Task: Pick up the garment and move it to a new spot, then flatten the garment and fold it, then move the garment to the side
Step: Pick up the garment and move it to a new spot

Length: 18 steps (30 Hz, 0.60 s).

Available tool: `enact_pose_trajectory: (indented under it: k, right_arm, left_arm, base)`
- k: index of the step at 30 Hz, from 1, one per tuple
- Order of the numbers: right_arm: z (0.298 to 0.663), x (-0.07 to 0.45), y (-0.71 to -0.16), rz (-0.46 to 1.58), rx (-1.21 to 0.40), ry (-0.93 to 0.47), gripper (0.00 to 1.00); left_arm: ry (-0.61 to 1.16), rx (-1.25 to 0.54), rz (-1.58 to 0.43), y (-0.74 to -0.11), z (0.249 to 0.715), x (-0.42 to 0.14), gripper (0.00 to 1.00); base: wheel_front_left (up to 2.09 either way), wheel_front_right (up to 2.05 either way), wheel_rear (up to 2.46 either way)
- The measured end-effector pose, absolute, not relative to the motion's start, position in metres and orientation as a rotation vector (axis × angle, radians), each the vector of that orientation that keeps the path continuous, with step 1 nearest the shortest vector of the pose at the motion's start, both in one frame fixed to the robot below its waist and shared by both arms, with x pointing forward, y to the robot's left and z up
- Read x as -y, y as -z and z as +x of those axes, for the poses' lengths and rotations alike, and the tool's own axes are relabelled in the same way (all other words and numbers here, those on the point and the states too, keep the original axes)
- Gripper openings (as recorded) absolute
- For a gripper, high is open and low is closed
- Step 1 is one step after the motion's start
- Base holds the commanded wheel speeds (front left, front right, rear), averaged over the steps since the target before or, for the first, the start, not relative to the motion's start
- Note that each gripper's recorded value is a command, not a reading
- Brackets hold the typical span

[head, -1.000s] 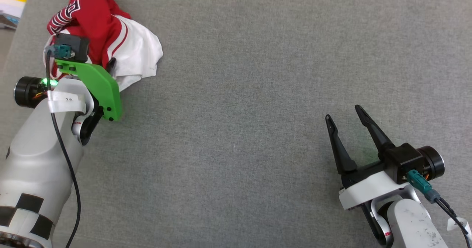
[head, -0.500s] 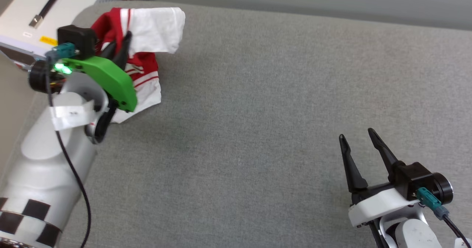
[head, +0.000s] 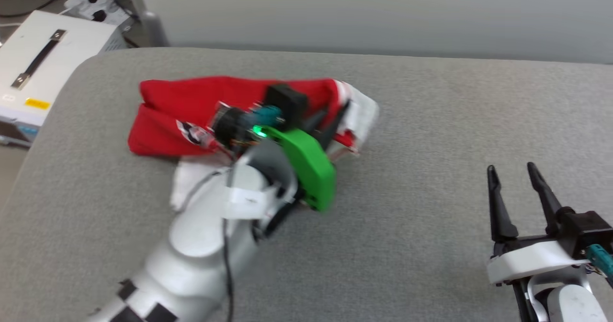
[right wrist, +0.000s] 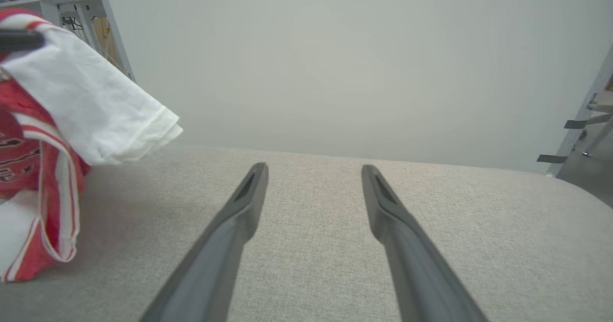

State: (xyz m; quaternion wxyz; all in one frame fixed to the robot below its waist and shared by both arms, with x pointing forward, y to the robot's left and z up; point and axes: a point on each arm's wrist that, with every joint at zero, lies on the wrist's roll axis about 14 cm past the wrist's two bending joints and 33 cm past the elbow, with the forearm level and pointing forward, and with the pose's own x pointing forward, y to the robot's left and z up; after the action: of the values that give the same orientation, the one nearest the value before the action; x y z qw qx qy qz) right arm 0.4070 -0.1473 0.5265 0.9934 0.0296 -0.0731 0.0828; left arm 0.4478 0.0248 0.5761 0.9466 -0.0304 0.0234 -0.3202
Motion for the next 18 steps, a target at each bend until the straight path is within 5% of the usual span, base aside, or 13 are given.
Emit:
enact_pose_trajectory:
  k: [9, 10, 11, 12, 18]
  right_arm:
    - [0.386, 0.219, -0.538, 0.019, 0.179, 0.039, 1.00]
    - [0.383, 0.223, -0.538, 0.017, 0.179, 0.052, 1.00]
    - [0.380, 0.229, -0.538, 0.013, 0.177, 0.070, 1.00]
    - [0.377, 0.233, -0.537, 0.011, 0.175, 0.082, 1.00]
    - [0.367, 0.247, -0.533, 0.005, 0.157, 0.129, 1.00]
  left_arm:
    - [0.925, -0.145, -0.108, -0.551, 0.405, 0.095, 0.00]
    - [0.936, -0.166, -0.100, -0.544, 0.403, 0.100, 0.11]
    - [0.955, -0.196, -0.079, -0.533, 0.398, 0.105, 0.85]
    - [0.970, -0.234, -0.069, -0.523, 0.394, 0.110, 1.00]
    - [1.049, -0.388, -0.001, -0.474, 0.367, 0.130, 1.00]
  base:
    - [0.00, 0.00, 0.00]
    - [0.00, 0.00, 0.00]
    - [0.00, 0.00, 0.00]
    - [0.00, 0.00, 0.00]
    - [0.00, 0.00, 0.00]
